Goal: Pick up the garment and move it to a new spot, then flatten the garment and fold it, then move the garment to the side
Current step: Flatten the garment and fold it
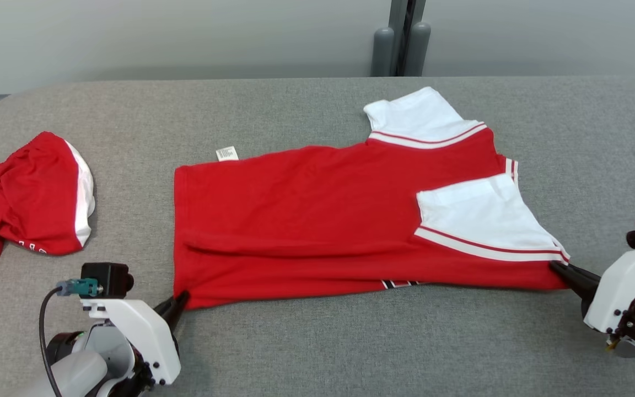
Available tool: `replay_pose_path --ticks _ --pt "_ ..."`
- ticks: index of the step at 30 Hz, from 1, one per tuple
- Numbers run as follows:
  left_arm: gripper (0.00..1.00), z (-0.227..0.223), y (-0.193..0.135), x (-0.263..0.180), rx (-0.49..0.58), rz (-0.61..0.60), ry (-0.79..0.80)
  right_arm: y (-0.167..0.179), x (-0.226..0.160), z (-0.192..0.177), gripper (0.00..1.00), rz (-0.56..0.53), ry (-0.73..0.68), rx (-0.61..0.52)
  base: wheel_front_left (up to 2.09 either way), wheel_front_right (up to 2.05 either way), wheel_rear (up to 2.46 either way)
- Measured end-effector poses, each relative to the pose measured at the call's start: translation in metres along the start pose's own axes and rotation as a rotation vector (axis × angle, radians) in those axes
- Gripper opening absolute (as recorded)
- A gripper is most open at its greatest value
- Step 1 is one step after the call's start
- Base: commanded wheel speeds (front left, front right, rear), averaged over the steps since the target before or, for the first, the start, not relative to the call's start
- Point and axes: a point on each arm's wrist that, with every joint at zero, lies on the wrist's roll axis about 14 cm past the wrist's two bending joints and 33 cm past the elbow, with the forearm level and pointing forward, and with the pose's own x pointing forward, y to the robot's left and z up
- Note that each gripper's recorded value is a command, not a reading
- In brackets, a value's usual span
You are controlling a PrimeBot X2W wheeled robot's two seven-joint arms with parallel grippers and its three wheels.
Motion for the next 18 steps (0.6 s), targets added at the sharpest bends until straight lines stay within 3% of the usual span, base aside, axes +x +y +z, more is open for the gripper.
replay_pose_path --ticks 8,18 --pt "0.00 -0.017 -0.008 -0.022 0.034 -0.041 0.039 -0.011 -0.017 -0.005 0.00 -0.016 0.025 0.011 0.00 0.00 0.00" --pt "0.00 -0.043 -0.024 -0.046 0.059 -0.087 0.087 -0.021 -0.040 -0.037 0.00 -0.028 0.065 0.050 0.00 0.00 0.00"
